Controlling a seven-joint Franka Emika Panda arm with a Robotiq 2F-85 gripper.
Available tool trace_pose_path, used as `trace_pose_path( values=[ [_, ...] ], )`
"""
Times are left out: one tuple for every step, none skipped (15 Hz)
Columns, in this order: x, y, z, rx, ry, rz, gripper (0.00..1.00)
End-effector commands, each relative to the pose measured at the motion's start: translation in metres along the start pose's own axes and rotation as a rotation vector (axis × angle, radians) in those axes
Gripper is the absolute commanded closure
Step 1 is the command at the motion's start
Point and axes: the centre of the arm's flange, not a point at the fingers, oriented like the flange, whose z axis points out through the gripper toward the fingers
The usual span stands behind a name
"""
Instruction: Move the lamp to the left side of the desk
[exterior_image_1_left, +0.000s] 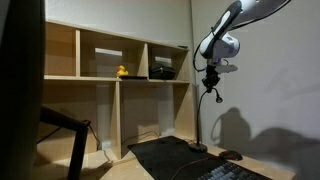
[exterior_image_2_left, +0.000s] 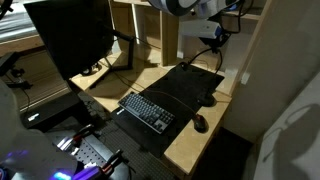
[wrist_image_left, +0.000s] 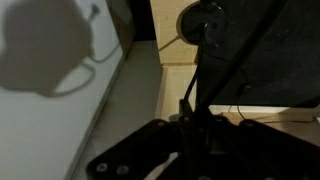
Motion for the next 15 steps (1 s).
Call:
trace_pose_path(
  values=[
    [0.014, 0.008, -0.041, 0.107, 0.012, 0.056, 0.98],
    [0.017, 0.006, -0.054, 0.140, 0.036, 0.072, 0.98],
    [0.020, 0.002, -0.068, 0.169, 0.057, 0.085, 0.98],
    [0.022, -0.003, -0.079, 0.199, 0.075, 0.084, 0.98],
    [0.024, -0.010, -0.091, 0.227, 0.094, 0.082, 0.98],
    [0.026, -0.018, -0.103, 0.246, 0.115, 0.078, 0.98],
    [0.028, -0.029, -0.115, 0.260, 0.145, 0.065, 0.98],
    [0.031, -0.038, -0.127, 0.270, 0.170, 0.049, 0.98],
    [0.035, -0.052, -0.136, 0.283, 0.197, 0.037, 0.98],
    [0.037, -0.065, -0.146, 0.301, 0.220, 0.023, 0.98],
    [0.039, -0.083, -0.154, 0.319, 0.251, 0.005, 0.98],
    [0.041, -0.099, -0.160, 0.344, 0.271, -0.014, 0.98],
    [0.043, -0.119, -0.166, 0.372, 0.289, -0.036, 0.98],
    [0.043, -0.136, -0.174, 0.392, 0.304, -0.061, 0.98],
    [0.041, -0.153, -0.182, 0.413, 0.309, -0.095, 0.98]
  ],
)
